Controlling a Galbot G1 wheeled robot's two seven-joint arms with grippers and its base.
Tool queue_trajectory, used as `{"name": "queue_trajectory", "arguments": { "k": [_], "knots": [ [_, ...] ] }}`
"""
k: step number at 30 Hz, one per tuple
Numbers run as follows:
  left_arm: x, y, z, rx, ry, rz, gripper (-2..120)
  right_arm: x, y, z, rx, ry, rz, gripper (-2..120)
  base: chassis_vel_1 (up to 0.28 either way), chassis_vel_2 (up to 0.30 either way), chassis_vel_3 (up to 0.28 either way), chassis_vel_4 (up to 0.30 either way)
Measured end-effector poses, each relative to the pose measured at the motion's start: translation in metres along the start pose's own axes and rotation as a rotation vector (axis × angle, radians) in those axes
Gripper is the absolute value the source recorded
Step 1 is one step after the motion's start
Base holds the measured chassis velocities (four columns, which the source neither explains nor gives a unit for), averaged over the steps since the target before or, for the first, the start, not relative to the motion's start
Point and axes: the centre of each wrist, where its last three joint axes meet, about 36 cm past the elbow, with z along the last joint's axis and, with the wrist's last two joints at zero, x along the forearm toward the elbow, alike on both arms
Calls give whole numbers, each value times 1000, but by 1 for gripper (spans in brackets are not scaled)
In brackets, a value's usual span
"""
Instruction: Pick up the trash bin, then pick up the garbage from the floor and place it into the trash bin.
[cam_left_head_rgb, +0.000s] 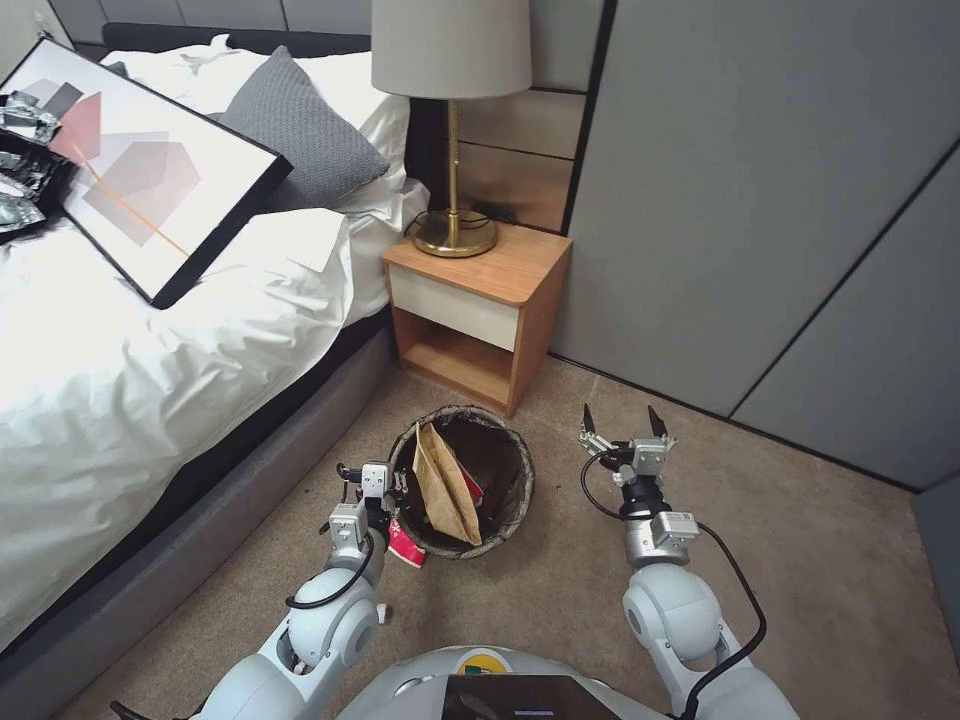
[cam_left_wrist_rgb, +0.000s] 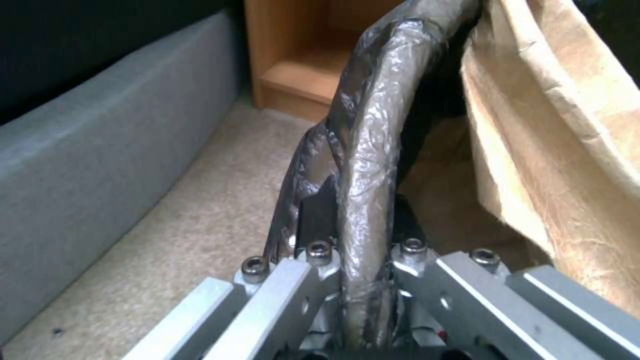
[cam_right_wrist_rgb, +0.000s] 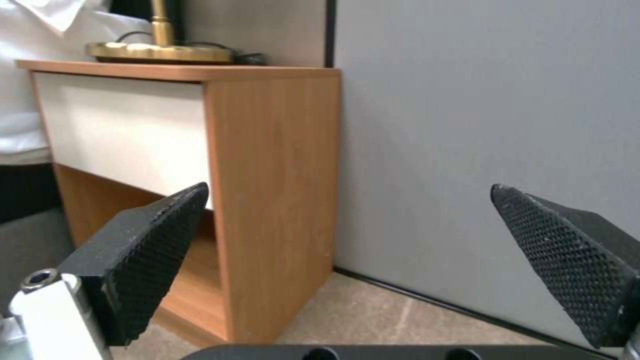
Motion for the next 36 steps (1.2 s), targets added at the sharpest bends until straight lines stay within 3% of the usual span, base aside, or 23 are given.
{"name": "queue_trajectory", "arguments": {
  "k": [36],
  "knots": [
    [1,0,0,4,-2,-1,0,2,1,-3,-5,-1,-3,100,47,48,51,48]
  ]
}}
